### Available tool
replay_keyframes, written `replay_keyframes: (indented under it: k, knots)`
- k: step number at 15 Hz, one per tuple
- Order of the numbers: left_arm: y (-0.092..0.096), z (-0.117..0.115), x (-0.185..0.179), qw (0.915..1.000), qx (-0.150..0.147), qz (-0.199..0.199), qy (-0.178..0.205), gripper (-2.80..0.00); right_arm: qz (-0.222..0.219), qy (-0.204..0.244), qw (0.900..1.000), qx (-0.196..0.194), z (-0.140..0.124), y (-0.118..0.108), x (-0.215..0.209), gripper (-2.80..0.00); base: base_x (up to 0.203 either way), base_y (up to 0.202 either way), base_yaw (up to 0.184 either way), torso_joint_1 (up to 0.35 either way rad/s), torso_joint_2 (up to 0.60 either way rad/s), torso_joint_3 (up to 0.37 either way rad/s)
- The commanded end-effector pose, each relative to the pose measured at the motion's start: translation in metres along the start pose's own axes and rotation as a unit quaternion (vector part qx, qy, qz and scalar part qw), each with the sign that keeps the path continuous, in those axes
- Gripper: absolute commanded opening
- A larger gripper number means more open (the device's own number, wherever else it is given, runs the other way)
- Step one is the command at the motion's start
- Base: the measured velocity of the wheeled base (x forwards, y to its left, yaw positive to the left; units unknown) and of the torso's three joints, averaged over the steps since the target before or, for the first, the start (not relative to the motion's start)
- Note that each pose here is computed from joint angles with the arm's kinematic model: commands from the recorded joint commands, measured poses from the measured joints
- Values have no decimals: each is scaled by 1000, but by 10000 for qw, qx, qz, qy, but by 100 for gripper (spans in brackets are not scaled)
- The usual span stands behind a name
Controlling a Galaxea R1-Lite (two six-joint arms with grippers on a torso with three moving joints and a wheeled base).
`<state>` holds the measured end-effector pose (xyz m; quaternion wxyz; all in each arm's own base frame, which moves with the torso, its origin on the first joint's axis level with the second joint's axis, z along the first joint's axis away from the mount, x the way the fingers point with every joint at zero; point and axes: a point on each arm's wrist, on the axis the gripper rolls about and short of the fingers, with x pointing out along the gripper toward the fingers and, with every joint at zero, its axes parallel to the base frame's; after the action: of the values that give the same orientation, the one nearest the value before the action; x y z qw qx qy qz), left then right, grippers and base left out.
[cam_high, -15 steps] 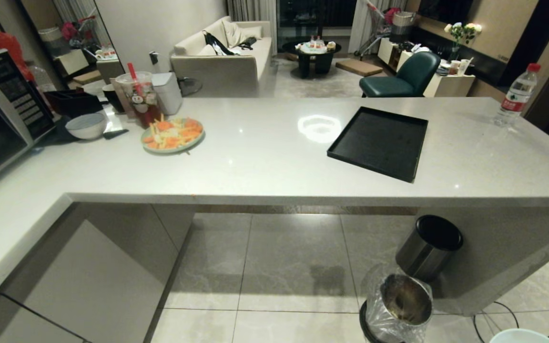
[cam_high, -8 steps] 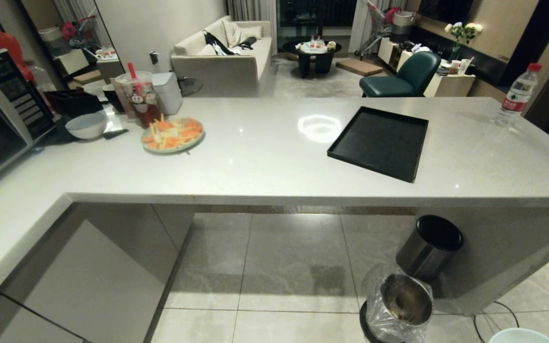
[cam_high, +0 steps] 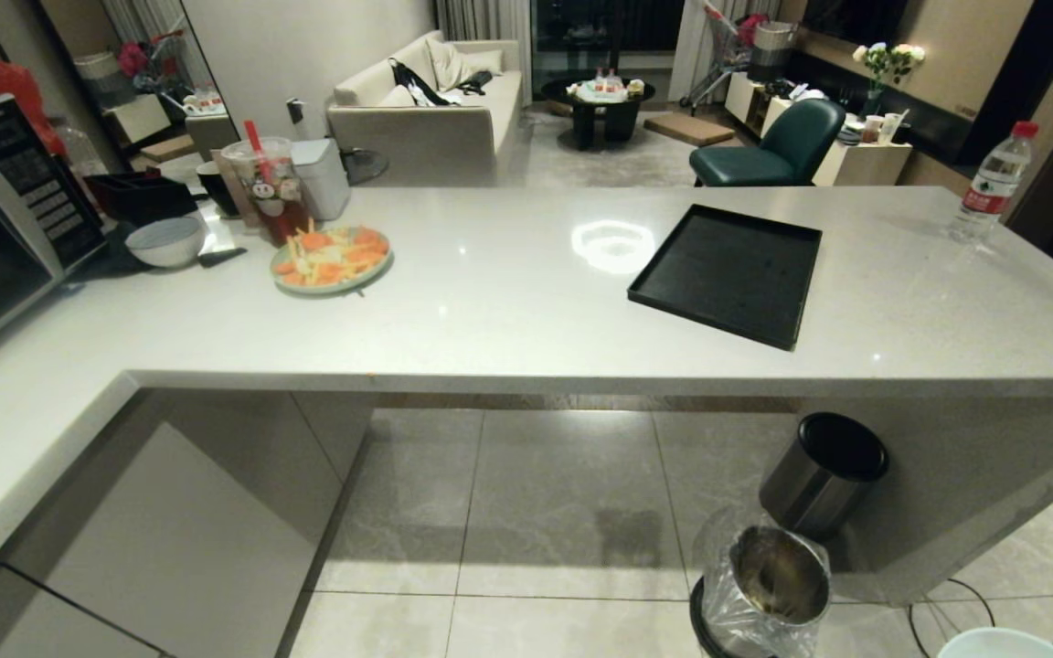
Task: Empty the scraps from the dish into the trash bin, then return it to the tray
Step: Move the bowl over the trash can
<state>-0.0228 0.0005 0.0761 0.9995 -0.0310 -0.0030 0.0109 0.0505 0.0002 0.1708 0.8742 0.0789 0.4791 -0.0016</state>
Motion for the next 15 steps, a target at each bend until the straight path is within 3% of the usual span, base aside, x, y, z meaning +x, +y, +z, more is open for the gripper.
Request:
replay_keyframes:
  k: [1,4,12,15]
  knots:
    - [0,0,0,10000,-5,5,3,-280,-4,37,10000,9,0,0,0,-280,0,0,0,0,0,0]
    - [0,0,0,10000,-5,5,3,-280,-3,30,10000,8,0,0,0,-280,3,5,-25,1,-1,4]
    - [0,0,0,10000,-5,5,3,-280,-2,23,10000,-1,0,0,0,-280,2,10,-161,3,4,3]
    - [0,0,0,10000,-5,5,3,-280,-6,22,10000,-11,0,0,0,-280,0,2,-33,3,2,-1]
